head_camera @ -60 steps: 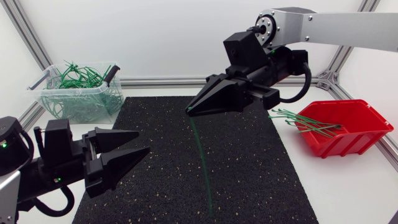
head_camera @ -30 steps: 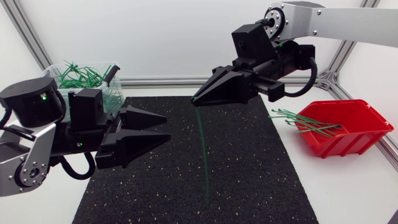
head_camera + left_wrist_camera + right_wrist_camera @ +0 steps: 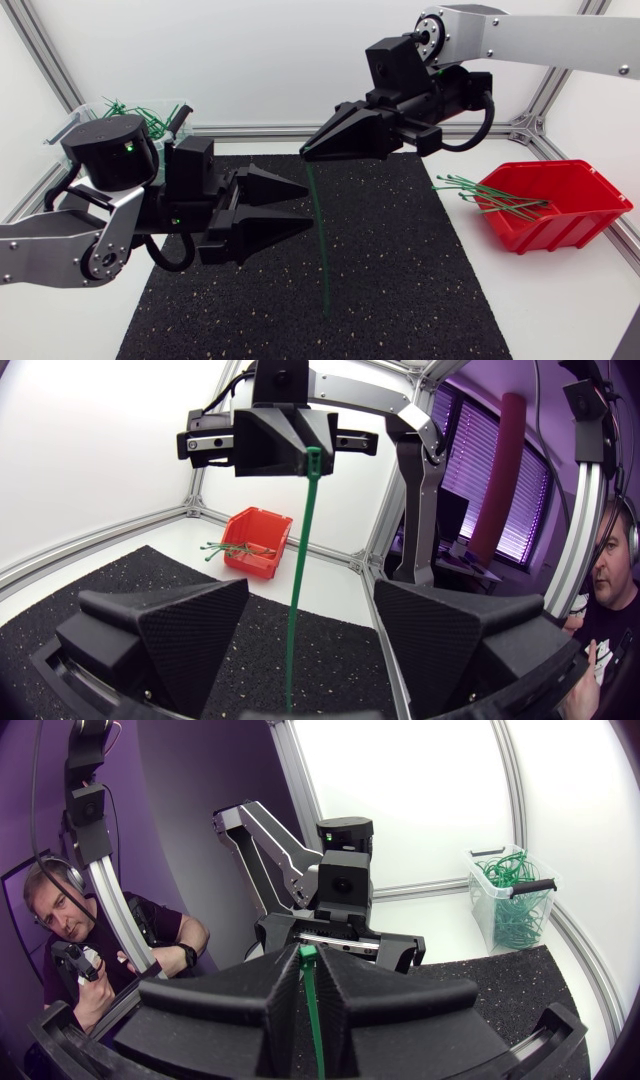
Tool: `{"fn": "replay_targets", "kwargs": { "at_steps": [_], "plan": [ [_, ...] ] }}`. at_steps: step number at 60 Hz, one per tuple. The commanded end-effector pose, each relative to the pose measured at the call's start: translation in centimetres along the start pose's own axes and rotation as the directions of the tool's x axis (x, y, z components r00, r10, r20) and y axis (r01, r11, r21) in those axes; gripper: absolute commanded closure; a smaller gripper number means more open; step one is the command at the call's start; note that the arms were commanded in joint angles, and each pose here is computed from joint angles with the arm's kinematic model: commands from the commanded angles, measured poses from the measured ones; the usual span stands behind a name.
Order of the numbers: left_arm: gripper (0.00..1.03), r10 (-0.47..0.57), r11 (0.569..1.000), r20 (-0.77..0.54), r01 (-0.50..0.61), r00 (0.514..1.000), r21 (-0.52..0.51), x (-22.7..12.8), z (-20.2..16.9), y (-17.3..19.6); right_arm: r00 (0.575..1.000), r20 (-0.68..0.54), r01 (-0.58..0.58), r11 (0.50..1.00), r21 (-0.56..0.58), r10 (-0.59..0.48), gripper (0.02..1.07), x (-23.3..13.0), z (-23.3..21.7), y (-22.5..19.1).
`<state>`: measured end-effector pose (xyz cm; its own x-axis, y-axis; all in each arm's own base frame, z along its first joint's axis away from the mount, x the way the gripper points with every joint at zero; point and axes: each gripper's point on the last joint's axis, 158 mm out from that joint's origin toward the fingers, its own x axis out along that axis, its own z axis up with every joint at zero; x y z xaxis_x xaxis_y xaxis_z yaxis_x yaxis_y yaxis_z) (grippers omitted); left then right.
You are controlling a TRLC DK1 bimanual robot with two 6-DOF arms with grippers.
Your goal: Take a green cable tie from the red box, thread the tail through the head to close it, then place it in the transparent bin on the left.
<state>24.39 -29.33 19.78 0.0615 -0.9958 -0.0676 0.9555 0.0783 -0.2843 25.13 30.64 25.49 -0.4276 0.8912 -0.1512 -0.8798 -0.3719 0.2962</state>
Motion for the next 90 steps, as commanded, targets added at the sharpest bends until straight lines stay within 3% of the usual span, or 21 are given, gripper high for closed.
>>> {"fn": "replay_targets", "kwargs": {
  "at_steps": [1, 27, 36, 46, 50, 54, 55, 58, 74, 79, 86, 88, 90],
  "plan": [
    [0.16, -0.027, 0.999, 0.009, 0.026, 1.000, 0.025, 0.6, 0.6, -0.1, 1.000, 0.017, -0.002, 1.000, -0.005, 0.002, 0.94, 0.0, 0.0, -0.6],
    [0.17, -0.065, 0.996, 0.006, 0.064, 0.998, 0.065, 1.5, 0.7, -0.4, 0.999, 0.033, -0.004, 1.000, -0.007, 0.004, 0.94, 0.1, -0.1, -0.9],
    [0.43, -0.078, 0.993, 0.013, 0.076, 0.997, 0.088, 1.6, 1.2, -0.4, 0.999, 0.031, -0.005, 1.000, -0.010, 0.006, 0.94, 0.2, -0.4, -0.9],
    [0.44, -0.066, 0.995, 0.019, 0.065, 0.998, 0.078, 1.5, 1.6, 0.2, 0.999, 0.031, -0.006, 1.000, -0.012, 0.006, 0.94, 0.2, -0.5, -0.8],
    [0.50, -0.062, 0.995, 0.023, 0.060, 0.998, 0.082, 1.4, 1.8, 0.3, 0.999, 0.031, -0.006, 1.000, -0.013, 0.006, 0.94, 0.2, -0.5, -0.8],
    [0.64, -0.058, 0.995, 0.025, 0.056, 0.998, 0.084, 1.2, 1.9, 0.3, 0.999, 0.031, -0.007, 1.000, -0.014, 0.008, 0.94, 0.2, -0.5, -0.7],
    [0.72, -0.056, 0.995, 0.028, 0.053, 0.998, 0.088, 1.2, 2.1, 0.4, 0.999, 0.031, -0.006, 1.000, -0.016, 0.006, 0.94, 0.2, -0.5, -0.7],
    [0.79, -0.051, 0.995, 0.032, 0.047, 0.998, 0.092, 1.0, 2.3, 0.5, 0.999, 0.031, -0.006, 1.000, -0.018, 0.006, 0.94, 0.2, -0.5, -0.7],
    [0.80, -0.041, 0.994, 0.042, 0.036, 0.998, 0.099, 0.6, 2.9, 0.5, 0.999, 0.031, -0.007, 1.000, -0.020, 0.008, 0.94, 0.2, -0.7, -0.6],
    [0.90, -0.043, 0.994, 0.045, 0.038, 0.998, 0.104, 0.6, 3.2, 0.5, 1.000, 0.030, -0.007, 1.000, -0.021, 0.008, 0.94, 0.2, -0.7, -0.5],
    [0.92, -0.046, 0.993, 0.049, 0.040, 0.998, 0.107, 0.6, 3.5, 0.4, 1.000, 0.030, -0.005, 1.000, -0.022, 0.006, 0.94, 0.1, -0.7, -0.4],
    [0.99, -0.046, 0.993, 0.050, 0.040, 0.998, 0.106, 0.6, 3.6, 0.4, 1.000, 0.030, -0.005, 1.000, -0.024, 0.006, 0.94, 0.1, -0.7, -0.4],
    [1.00, -0.046, 0.994, 0.049, 0.040, 0.998, 0.104, 0.6, 3.6, 0.4, 1.000, 0.030, -0.007, 1.000, -0.024, 0.008, 0.94, 0.2, -0.7, -0.4]
  ]
}}
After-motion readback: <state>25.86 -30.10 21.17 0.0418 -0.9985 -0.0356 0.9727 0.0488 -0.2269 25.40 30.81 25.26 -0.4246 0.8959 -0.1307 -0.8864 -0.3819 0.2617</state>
